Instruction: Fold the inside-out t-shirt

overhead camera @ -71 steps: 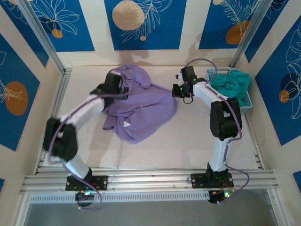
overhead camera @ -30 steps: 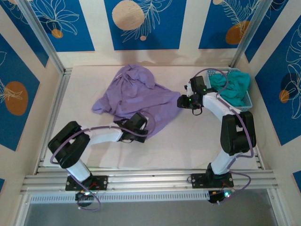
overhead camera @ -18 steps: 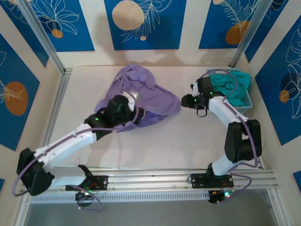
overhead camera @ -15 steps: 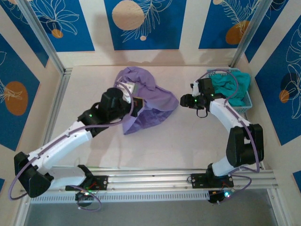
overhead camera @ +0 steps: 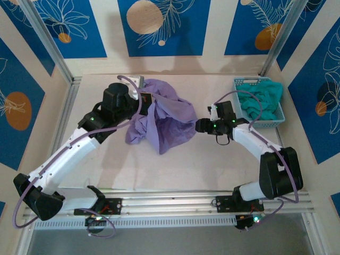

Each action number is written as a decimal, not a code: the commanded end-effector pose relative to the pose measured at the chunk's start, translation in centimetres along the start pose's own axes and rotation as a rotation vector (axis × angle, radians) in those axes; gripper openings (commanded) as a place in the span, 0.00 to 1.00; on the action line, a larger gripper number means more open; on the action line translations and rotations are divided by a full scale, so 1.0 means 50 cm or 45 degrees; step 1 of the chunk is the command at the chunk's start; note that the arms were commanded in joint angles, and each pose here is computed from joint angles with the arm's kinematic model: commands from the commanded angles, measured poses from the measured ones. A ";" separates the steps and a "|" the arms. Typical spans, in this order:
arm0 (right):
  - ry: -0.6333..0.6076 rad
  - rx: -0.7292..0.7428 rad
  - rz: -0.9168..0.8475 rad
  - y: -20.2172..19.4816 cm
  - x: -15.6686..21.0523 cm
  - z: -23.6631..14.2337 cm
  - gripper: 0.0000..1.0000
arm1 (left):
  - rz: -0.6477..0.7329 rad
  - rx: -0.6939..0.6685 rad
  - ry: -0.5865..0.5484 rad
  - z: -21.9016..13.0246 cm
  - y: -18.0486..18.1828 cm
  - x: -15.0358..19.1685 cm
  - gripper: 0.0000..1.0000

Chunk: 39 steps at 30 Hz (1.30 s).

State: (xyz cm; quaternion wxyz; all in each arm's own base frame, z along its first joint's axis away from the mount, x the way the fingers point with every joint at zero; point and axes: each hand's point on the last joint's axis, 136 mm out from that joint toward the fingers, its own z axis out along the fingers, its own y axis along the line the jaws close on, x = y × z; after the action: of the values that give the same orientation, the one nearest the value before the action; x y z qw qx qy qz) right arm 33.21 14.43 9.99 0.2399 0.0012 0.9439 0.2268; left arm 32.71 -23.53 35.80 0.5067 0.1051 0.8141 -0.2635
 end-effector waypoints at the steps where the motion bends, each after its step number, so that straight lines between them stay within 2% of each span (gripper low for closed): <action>1: 0.085 -0.029 0.075 0.021 0.033 0.046 0.62 | -0.064 0.039 -0.089 -0.016 -0.006 -0.050 0.00; 5: 0.166 0.042 0.047 0.037 0.052 0.093 0.59 | -0.069 0.039 -0.081 -0.013 -0.001 -0.047 0.00; 11: 0.238 0.242 -0.062 0.017 0.061 0.138 0.56 | -0.060 0.019 -0.095 -0.021 0.010 -0.055 0.00; 20: 0.343 0.391 -0.147 -0.002 0.069 0.198 0.54 | -0.050 0.010 -0.106 -0.027 0.019 -0.059 0.00; 22: 0.365 0.432 -0.171 -0.010 0.077 0.209 0.48 | -0.047 -0.006 -0.112 -0.030 0.026 -0.061 0.00; 27: 0.307 0.455 -0.187 -0.014 0.059 0.193 0.11 | -0.051 -0.076 -0.138 -0.042 0.056 -0.068 0.00; 29: 0.240 0.480 -0.201 -0.019 0.029 0.162 0.01 | -0.056 -0.142 -0.154 -0.051 0.082 -0.072 0.00; 33: 0.028 0.478 -0.196 -0.024 -0.065 0.036 0.00 | -0.054 -0.315 -0.229 -0.095 0.147 -0.101 0.00; 39: -0.467 0.289 -0.127 0.030 -0.245 -0.276 0.00 | -0.045 -0.478 -0.460 -0.215 0.190 -0.234 0.00</action>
State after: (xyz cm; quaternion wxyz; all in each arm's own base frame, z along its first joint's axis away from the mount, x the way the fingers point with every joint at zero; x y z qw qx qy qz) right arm 38.17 10.16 18.56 0.3342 0.0232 0.9390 0.0771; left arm 35.31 -11.95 40.21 0.5813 -0.0241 0.7980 -0.1571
